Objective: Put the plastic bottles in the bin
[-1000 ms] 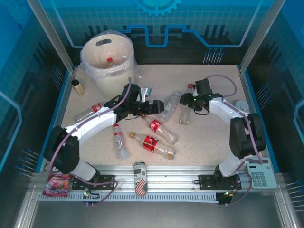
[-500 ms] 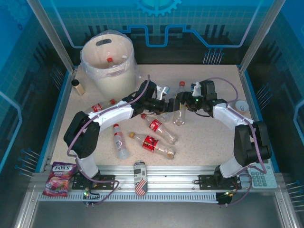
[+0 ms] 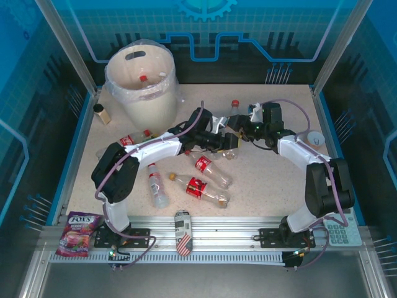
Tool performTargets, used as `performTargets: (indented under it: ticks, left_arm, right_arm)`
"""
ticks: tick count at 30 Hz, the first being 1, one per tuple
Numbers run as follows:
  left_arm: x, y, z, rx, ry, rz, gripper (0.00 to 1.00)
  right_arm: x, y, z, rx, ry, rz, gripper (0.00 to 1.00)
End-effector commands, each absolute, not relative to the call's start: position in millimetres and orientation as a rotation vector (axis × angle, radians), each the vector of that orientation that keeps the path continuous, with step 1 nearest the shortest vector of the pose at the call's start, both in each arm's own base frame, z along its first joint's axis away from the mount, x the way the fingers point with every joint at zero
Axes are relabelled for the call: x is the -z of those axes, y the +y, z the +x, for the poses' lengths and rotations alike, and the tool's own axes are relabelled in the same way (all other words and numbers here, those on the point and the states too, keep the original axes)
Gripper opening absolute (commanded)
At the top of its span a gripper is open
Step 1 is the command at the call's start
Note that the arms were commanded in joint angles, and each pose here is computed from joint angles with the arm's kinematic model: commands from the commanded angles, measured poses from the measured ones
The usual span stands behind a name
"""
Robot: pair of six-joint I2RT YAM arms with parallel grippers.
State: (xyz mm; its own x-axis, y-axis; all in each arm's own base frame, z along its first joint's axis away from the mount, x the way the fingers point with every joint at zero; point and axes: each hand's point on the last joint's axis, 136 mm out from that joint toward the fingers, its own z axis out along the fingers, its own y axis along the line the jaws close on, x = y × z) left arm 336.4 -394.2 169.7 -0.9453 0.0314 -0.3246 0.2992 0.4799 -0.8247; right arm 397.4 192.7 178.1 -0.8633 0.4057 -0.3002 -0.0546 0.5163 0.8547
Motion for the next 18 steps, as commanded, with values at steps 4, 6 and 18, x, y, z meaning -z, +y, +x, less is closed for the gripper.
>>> performTargets:
  ticks: [4, 6, 18]
  left_arm:
    - [-177.1, -402.0, 343.8, 1.461, 2.430, 0.298, 0.56]
    - [-176.5, -401.7, 343.0, 1.458, 2.433, 0.301, 0.56]
    - [-175.2, -391.5, 343.5, 1.392, 2.447, 0.309, 0.55]
  right_arm:
    - [-187.3, 201.2, 397.6, -1.362, 2.273, 0.257, 0.60]
    - [-187.6, 200.6, 397.4, -1.354, 2.276, 0.252, 0.65]
    - [-232.7, 156.6, 403.9, -1.294, 2.171, 0.290, 0.96]
